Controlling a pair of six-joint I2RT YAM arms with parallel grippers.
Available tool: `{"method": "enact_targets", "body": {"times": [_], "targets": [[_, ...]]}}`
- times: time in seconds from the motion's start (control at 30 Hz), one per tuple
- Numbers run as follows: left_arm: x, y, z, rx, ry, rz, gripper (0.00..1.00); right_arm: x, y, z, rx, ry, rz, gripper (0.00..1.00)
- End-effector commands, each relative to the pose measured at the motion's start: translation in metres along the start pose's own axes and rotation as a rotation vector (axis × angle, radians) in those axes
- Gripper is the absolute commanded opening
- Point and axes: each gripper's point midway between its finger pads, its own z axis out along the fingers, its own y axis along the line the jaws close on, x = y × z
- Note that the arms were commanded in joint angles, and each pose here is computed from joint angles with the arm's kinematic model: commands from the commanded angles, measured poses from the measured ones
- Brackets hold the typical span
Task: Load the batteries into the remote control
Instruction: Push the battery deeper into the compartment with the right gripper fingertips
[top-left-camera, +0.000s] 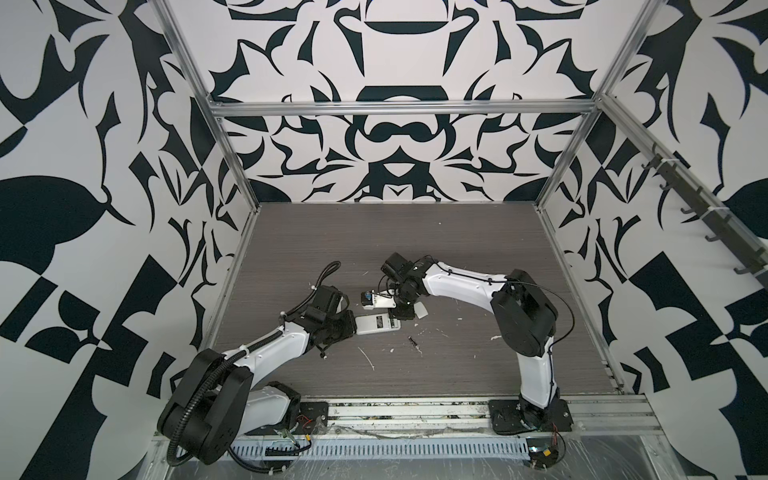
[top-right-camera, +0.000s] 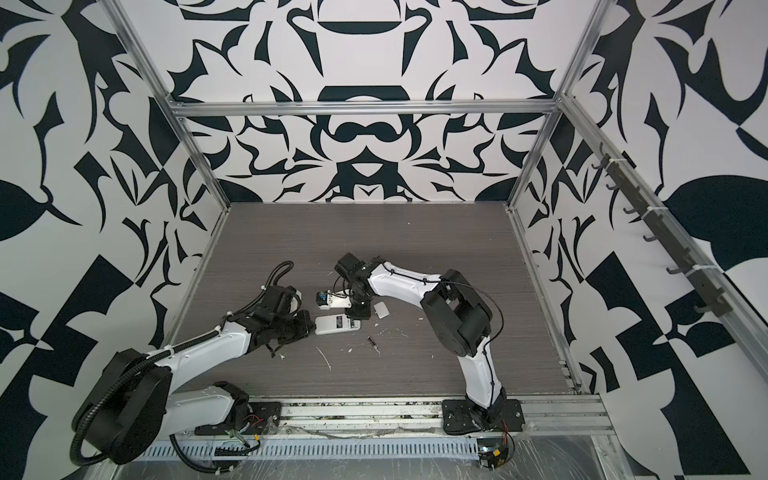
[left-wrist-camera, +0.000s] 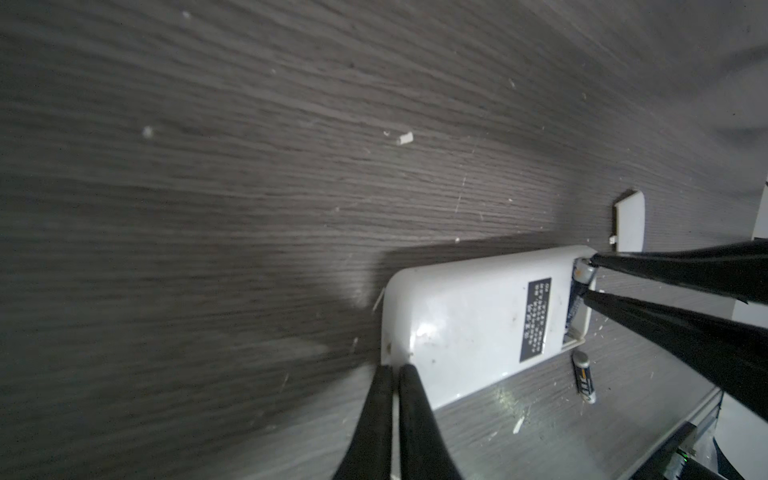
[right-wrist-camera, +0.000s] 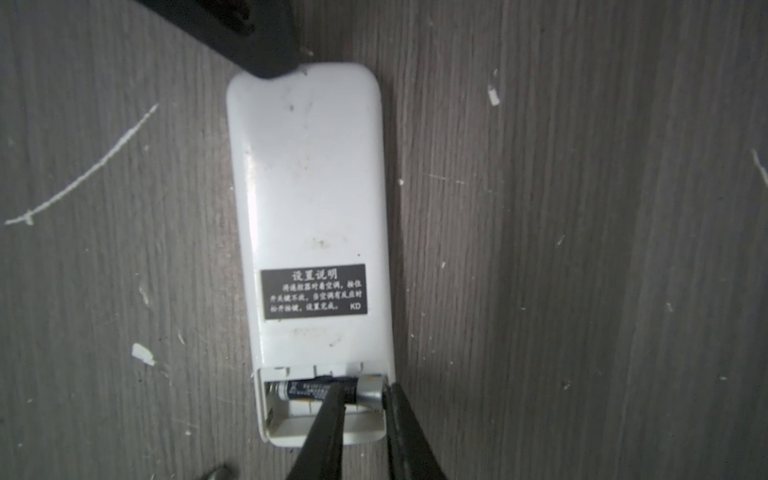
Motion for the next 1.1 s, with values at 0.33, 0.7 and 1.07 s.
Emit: {"method": "enact_targets", "body": {"times": [0.33,0.7,1.07], "targets": [[0.008,0.008,0.001,-0.027,0.030,-0.011,0.10,0.009,0.009,0.006,-0.025,0.040,0.026,0.14],[0.007,0.008,0.001,-0.028,0.030,-0.010,0.10,0.011,0.016,0.012,-0.039,0.057,0.028,0.13],[0.009,0.009,0.002,-0.028,0.033,-0.014,0.10,0.015,0.023,0.013,-0.037,0.069,0.034,0.12]]}}
